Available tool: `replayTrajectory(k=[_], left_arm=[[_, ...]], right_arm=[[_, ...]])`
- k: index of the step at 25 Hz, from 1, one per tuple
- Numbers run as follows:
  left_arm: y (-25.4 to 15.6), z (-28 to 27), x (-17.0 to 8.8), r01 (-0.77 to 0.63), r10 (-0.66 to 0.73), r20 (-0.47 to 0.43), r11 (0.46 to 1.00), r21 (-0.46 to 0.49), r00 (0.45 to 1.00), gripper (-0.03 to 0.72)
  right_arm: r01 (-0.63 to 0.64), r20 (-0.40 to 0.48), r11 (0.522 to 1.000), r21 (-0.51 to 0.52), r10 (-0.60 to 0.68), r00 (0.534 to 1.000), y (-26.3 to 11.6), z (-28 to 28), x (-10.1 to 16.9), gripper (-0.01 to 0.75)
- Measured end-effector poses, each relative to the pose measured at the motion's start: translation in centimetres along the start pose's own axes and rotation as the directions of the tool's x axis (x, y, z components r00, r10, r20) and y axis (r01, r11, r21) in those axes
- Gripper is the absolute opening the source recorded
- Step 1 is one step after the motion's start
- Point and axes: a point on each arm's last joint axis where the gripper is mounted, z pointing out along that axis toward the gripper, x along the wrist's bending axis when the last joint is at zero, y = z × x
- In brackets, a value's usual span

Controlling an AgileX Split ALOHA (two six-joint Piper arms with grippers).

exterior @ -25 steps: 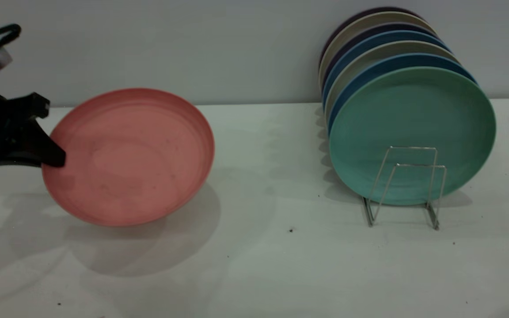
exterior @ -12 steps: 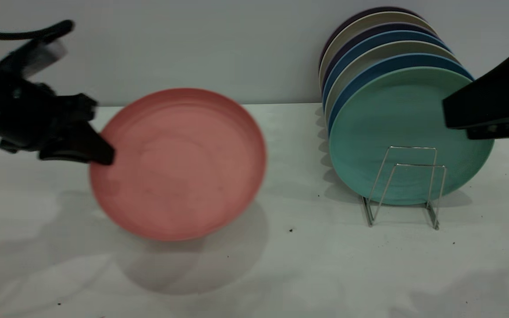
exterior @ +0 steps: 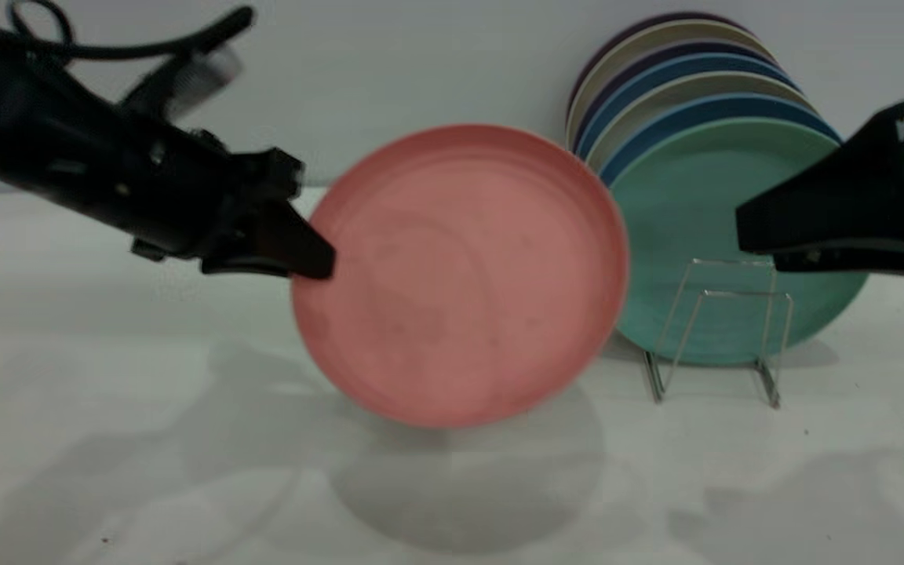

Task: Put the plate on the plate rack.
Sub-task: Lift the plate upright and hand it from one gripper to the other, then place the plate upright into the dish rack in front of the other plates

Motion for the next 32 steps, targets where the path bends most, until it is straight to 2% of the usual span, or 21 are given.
replayTrajectory(k=[14,18,20,23,29,32], left_arm=[[-1.5,2.6,-5.3,-0.083,0.078,0.101,0.995,0.048,0.992,0.018],[-1.8,2.8,-7.0,-0.095,0.083,0.200,0.994,0.052,0.976,0.018],[-1.5,2.8,-7.6,-0.095,0.084,0.241,0.995,0.036,0.967,0.018],[-1.1,2.7,-7.6,-0.118,0.112,0.243,0.993,0.013,0.963,0.022],[-0.3,1.9,-6.4,-0.111,0.109,0.271,0.994,-0.009,0.956,0.062],[0.7,0.5,-3.4,-0.058,0.063,0.219,0.998,-0.032,0.974,0.131]], right_arm=[[-0.029,0.014,1.000,0.005,0.029,0.999,-0.4,1.8,-2.0,0.399],[-0.033,0.006,0.999,0.004,0.033,0.999,-0.2,2.1,-2.2,0.393],[-0.034,0.003,0.999,0.003,0.034,0.999,-0.2,2.1,-2.1,0.346],[-0.019,-0.013,1.000,0.001,0.019,1.000,0.0,2.1,-2.0,0.165],[0.049,0.014,0.999,0.007,-0.049,0.999,0.7,1.9,-2.3,0.156],[0.123,0.130,0.991,0.055,-0.130,0.983,0.9,0.6,-3.9,0.156]])
